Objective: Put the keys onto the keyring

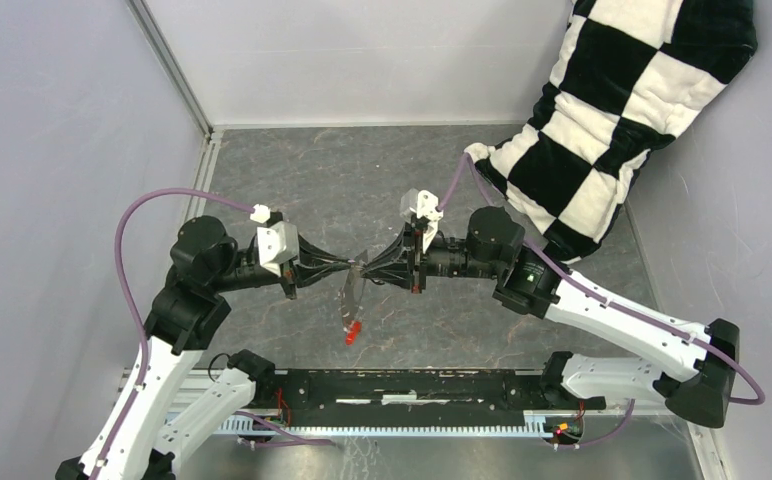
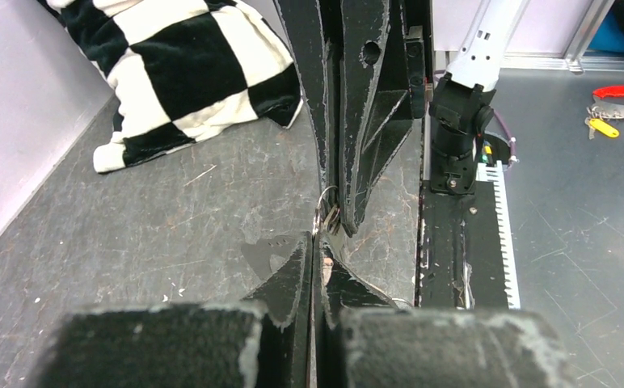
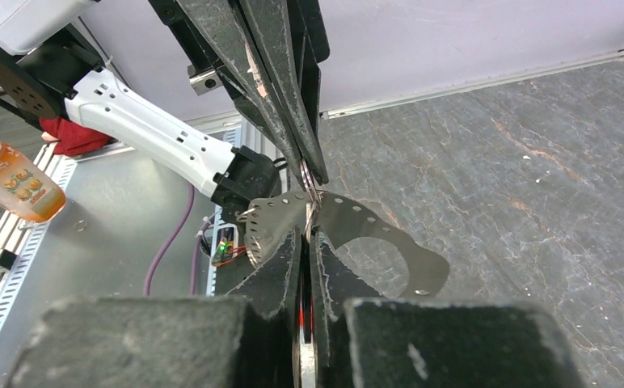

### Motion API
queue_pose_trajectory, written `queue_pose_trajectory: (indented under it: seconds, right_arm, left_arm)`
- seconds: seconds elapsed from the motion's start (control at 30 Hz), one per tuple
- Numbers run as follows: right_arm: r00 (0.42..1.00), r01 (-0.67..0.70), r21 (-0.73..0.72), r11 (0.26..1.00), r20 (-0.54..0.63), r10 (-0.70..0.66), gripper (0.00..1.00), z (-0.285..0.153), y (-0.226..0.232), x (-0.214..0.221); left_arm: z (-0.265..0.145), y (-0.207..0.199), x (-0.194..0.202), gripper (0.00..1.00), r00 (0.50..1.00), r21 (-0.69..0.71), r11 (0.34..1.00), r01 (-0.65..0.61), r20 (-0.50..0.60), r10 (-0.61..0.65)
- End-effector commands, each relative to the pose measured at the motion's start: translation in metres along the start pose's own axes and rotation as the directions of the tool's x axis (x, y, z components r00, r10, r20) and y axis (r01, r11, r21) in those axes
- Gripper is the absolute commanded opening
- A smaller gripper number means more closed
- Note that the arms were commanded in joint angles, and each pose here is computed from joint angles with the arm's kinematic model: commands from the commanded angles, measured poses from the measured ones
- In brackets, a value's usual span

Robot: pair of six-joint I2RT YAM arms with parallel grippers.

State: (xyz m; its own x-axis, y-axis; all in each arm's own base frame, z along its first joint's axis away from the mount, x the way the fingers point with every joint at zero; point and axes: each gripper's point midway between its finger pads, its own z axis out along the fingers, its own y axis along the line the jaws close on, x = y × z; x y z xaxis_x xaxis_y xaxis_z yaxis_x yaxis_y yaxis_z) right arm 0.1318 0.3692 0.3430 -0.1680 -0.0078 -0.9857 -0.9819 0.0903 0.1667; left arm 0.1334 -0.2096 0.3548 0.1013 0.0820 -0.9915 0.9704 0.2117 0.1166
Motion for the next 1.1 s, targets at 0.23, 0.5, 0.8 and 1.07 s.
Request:
queue_pose_trajectory:
  seconds: [0.23, 0.5, 0.8, 1.07]
  right_arm:
    - [0.997, -0.073, -0.044, 0.996, 0.003, 0.073, 0.18, 0.000, 0.006, 0.015]
    - [0.999, -0.043, -0.059, 0.997, -0.002, 0.043, 0.39, 0.000, 0.002, -0.009]
    - [0.998, -0.061, -0.092, 0.994, 0.000, 0.061, 0.04, -0.009, 0.000, -0.016]
    - [0.991, -0.059, -0.113, 0.992, -0.125, 0.045, 0.19, -0.012, -0.001, 0.005]
  left_arm:
    - [-0.002, 0.000, -0.024, 0.02, 0.995, -0.002, 0.997, -0.078, 0.067, 0.078]
    - [-0.003, -0.006, -0.024, 0.02, 0.993, 0.021, 0.995, -0.095, 0.068, 0.093]
    - [-0.005, -0.007, -0.023, 0.02, 0.992, 0.022, 0.993, -0.115, 0.061, 0.114]
    - [-0.005, -0.007, -0.024, 0.02, 0.990, 0.022, 0.992, -0.123, 0.064, 0.122]
